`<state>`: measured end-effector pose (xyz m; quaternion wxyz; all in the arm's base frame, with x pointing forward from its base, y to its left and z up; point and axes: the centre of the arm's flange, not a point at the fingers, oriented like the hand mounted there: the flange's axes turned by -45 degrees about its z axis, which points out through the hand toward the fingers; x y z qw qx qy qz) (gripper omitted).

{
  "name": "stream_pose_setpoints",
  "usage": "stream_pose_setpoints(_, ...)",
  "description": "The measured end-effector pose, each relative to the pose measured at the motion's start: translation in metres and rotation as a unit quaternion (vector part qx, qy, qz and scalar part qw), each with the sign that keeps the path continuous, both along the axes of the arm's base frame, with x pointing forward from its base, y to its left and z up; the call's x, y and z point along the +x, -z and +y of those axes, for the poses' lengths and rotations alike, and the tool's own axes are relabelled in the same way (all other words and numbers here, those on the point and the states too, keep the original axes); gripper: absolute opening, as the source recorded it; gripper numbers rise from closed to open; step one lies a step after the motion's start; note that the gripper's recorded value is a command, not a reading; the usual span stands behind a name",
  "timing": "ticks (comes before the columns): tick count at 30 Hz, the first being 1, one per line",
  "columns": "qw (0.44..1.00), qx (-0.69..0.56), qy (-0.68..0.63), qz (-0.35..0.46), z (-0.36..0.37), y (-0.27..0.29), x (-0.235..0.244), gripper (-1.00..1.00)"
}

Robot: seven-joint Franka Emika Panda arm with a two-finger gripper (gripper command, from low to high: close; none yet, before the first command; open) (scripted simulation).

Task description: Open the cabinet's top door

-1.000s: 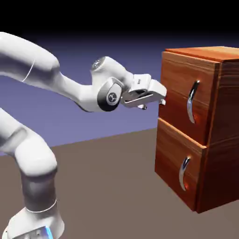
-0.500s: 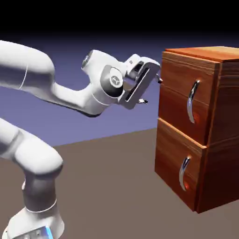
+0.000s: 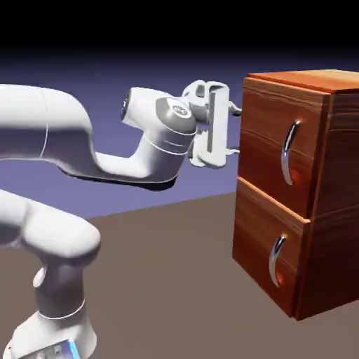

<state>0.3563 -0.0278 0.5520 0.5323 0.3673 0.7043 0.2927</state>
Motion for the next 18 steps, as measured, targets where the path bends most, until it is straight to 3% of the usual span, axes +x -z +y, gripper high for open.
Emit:
stream_pose_setpoints(9, 0.979, -0.189, -0.043, -0.059, -0.03, 0.02, 0.011, 1.0)
stream_pose_setpoints(18, 0.92, -0.369, -0.07, -0.111, -0.058, 0.054, 0.032, 1.0)
